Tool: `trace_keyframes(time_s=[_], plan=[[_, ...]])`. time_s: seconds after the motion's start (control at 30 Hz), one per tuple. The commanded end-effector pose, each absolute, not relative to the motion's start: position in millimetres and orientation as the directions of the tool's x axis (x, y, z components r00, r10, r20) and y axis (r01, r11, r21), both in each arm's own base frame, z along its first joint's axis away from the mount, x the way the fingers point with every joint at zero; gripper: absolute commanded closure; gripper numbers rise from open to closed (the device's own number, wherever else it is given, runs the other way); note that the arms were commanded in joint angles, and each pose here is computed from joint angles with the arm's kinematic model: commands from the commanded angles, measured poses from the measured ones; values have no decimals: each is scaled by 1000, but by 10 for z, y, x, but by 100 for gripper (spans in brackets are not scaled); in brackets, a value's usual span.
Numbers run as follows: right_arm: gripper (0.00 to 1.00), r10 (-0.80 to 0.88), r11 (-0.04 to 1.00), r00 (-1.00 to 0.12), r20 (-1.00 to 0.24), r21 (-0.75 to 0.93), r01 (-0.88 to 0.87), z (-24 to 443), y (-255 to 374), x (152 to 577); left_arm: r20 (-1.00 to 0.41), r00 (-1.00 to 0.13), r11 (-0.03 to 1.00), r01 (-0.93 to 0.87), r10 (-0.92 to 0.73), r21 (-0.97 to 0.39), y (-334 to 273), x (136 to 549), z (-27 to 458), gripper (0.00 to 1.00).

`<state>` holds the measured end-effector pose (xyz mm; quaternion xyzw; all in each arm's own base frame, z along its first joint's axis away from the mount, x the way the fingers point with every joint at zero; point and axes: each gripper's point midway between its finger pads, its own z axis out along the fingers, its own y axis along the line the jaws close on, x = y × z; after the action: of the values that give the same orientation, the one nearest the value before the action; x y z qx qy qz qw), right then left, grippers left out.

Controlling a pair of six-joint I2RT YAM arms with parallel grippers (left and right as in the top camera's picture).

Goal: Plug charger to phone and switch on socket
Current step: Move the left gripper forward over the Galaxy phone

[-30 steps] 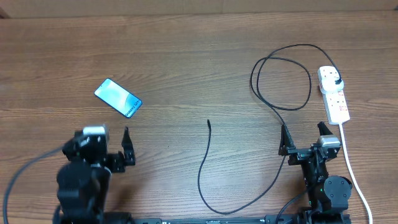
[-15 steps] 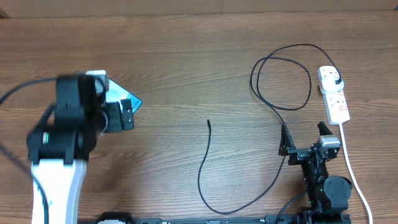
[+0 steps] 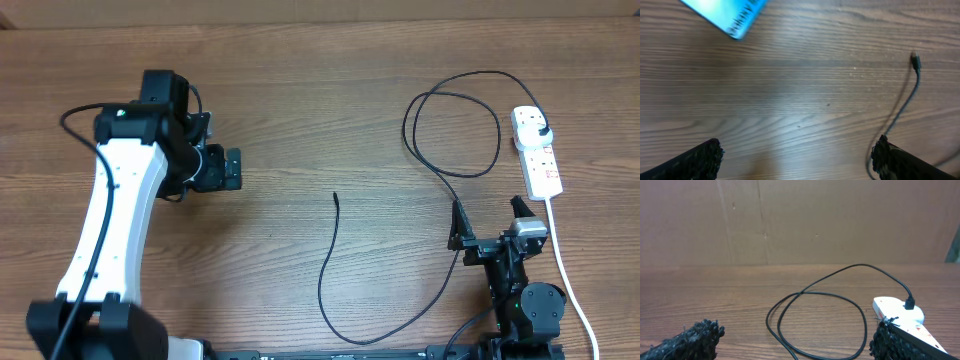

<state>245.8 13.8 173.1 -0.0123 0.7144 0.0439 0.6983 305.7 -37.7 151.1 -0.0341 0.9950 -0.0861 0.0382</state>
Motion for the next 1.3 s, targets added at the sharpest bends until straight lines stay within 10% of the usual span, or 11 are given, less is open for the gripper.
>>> trace_keyframes(time_s=[0.0, 0.57, 0.8, 0.9, 1.27], plan=[[0, 46, 996, -25, -999, 48, -71, 1702, 129, 2461, -27, -995, 963, -81, -91, -258, -520, 3140, 1439, 0], [0, 46, 996, -24, -999, 48, -71, 1703, 129, 2461, 34, -969, 937, -244, -244, -249, -517, 3368, 1109, 0], [0, 46, 996, -25, -999, 48, -71, 1702, 129, 2461, 15, -904, 894, -425, -427, -144, -324, 3413, 1073, 19], [0, 46, 996, -24, -999, 48, -71, 1704, 129, 2460, 7, -888, 881, -456, -459, -123, -282, 3418, 1068, 0], [0, 46, 996, -24, -999, 48, -71, 1705, 129, 2460, -13, -889, 880, -452, -458, -145, -300, 3486, 1074, 0]])
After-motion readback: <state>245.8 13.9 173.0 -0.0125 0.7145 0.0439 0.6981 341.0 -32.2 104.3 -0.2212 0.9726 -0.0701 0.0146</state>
